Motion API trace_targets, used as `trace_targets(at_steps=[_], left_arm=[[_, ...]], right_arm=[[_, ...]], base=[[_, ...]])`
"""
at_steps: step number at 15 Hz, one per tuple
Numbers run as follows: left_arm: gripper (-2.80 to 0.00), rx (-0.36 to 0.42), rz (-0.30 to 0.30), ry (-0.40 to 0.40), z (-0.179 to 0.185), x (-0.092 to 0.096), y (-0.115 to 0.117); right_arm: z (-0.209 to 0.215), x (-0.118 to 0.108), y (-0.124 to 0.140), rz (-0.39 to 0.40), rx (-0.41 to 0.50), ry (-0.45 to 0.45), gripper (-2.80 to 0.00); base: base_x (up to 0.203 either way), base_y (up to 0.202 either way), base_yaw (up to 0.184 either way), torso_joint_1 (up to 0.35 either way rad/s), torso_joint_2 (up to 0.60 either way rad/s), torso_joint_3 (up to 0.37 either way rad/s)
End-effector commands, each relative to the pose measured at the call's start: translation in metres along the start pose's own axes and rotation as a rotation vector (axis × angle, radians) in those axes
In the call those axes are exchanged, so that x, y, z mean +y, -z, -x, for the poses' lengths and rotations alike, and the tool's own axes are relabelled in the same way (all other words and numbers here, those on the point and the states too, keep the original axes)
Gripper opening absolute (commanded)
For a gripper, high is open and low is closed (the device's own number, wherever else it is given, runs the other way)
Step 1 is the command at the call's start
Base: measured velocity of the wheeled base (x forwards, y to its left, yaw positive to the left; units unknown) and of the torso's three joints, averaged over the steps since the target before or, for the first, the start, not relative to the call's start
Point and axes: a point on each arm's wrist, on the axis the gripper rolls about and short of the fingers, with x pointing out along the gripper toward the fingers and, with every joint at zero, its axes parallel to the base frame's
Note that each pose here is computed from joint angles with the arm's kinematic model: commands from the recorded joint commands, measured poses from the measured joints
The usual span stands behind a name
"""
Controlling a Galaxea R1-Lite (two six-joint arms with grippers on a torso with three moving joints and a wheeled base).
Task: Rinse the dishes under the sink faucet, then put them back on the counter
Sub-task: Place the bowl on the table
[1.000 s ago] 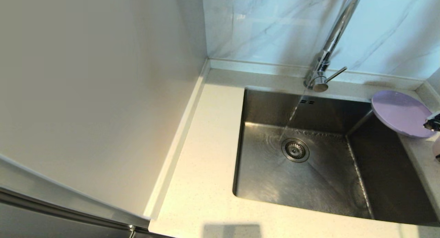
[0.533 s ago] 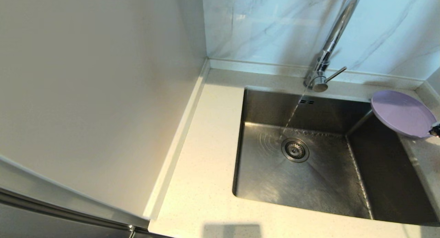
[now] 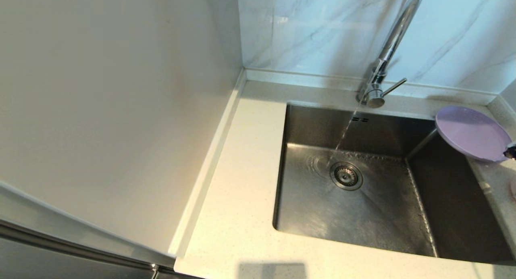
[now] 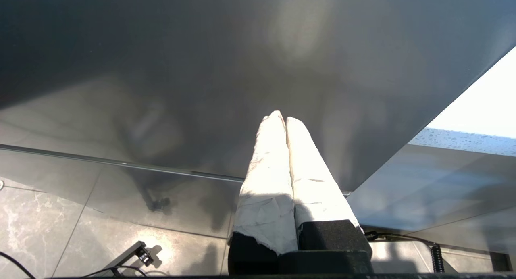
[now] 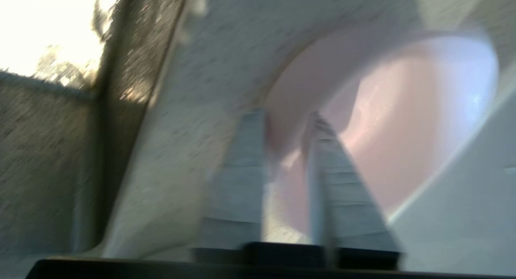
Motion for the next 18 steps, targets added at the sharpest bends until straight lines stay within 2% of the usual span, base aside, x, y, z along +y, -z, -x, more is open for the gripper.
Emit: trace_targets(at_steps=[1, 4, 6, 8, 11, 13, 15, 16, 18], left_arm=[[-2.8, 0.0, 0.0, 0.0, 0.0, 0.0, 0.0], [-2.8, 0.0, 0.0, 0.0, 0.0, 0.0, 0.0], [-2.8, 0.0, 0.0, 0.0, 0.0, 0.0, 0.0], [-2.8, 0.0, 0.0, 0.0, 0.0, 0.0, 0.0], [-2.8, 0.0, 0.0, 0.0, 0.0, 0.0, 0.0], [-2.8, 0.0, 0.0, 0.0, 0.0, 0.0, 0.0], [-2.8, 0.0, 0.0, 0.0, 0.0, 0.0, 0.0], [-2.8, 0.0, 0.0, 0.0, 0.0, 0.0, 0.0], [-2.8, 0.0, 0.0, 0.0, 0.0, 0.0, 0.0]], right_arm=[[0.003, 0.0, 0.0, 0.004, -0.014, 0.013, 0.0], [0.009, -0.004, 0.0, -0.008, -0.029, 0.029, 0.0], [0.025, -0.011, -0.002, -0.022, -0.067, 0.071, 0.0], [0.05, -0.017, -0.006, -0.027, -0.153, 0.106, 0.0], [0.088, -0.02, -0.014, -0.002, -0.325, 0.113, 0.0], [0.102, -0.012, -0.022, 0.038, -0.397, 0.09, 0.0], [0.107, -0.003, -0.031, 0.075, -0.432, 0.071, 0.0], [0.11, 0.0, -0.036, 0.089, -0.447, 0.066, -2.8], [0.118, 0.007, -0.046, 0.121, -0.484, 0.057, -2.8]], base=[[0.0, 0.0, 0.0, 0.0, 0.0, 0.0], [0.0, 0.0, 0.0, 0.0, 0.0, 0.0], [0.0, 0.0, 0.0, 0.0, 0.0, 0.0], [0.0, 0.0, 0.0, 0.0, 0.0, 0.0], [0.0, 0.0, 0.0, 0.0, 0.0, 0.0], [0.0, 0.0, 0.0, 0.0, 0.0, 0.0], [0.0, 0.0, 0.0, 0.0, 0.0, 0.0], [0.0, 0.0, 0.0, 0.0, 0.0, 0.0], [0.0, 0.0, 0.0, 0.0, 0.0, 0.0]])
